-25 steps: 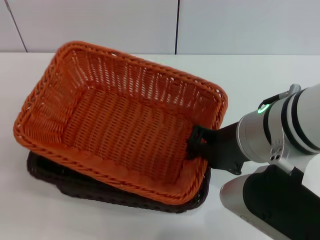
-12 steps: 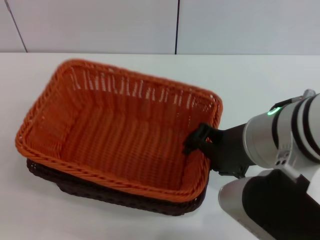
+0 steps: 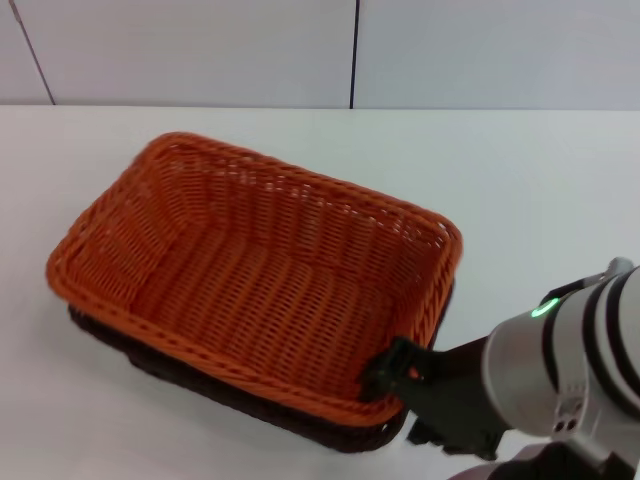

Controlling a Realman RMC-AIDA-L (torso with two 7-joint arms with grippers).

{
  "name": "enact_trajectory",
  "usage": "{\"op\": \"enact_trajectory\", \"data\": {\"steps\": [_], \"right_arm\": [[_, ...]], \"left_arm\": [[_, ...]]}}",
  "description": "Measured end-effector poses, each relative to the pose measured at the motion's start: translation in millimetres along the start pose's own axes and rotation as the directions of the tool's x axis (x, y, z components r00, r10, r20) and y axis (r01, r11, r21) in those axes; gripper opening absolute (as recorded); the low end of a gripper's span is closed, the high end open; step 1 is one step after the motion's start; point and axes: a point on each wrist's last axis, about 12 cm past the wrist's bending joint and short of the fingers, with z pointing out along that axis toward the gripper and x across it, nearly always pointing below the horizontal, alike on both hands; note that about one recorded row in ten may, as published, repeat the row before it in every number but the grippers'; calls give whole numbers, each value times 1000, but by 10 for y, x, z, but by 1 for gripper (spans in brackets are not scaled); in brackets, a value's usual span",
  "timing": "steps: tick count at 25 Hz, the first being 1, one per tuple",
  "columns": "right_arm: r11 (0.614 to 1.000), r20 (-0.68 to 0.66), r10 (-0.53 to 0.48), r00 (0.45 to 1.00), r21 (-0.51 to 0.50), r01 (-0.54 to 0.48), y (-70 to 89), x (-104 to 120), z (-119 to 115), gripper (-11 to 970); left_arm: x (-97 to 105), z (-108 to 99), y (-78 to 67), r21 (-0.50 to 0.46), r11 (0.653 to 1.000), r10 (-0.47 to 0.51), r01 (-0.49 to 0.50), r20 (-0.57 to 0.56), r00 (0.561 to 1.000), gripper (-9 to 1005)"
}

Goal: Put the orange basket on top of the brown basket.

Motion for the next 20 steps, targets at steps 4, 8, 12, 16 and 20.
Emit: {"op": "enact_trajectory", "data": {"steps": [4,8,12,16,20], "right_arm": [[997,38,19,999,78,-22,-96,-80,21,515],[978,14,55,998,201,-56,-239,-43,22,515],[956,-2,81,997,285,-77,-331,4,3,515],[963,16,85,996,256,-87,-303,-54,34,515],[978,37,67,997,196,-73,-233,-172,88,515]], "left_arm": [[0,1,2,0,1000,1,-1,0,1000,791],[-4,7,17,-1,1000,4,-4,1,1000,791],[-5,8,14,2,1000,6,-6,2,1000,791],[-2,11,19,5,1000,11,-11,-1,1000,791],[-1,10,21,4,1000,12,-12,-1,1000,791]]}}
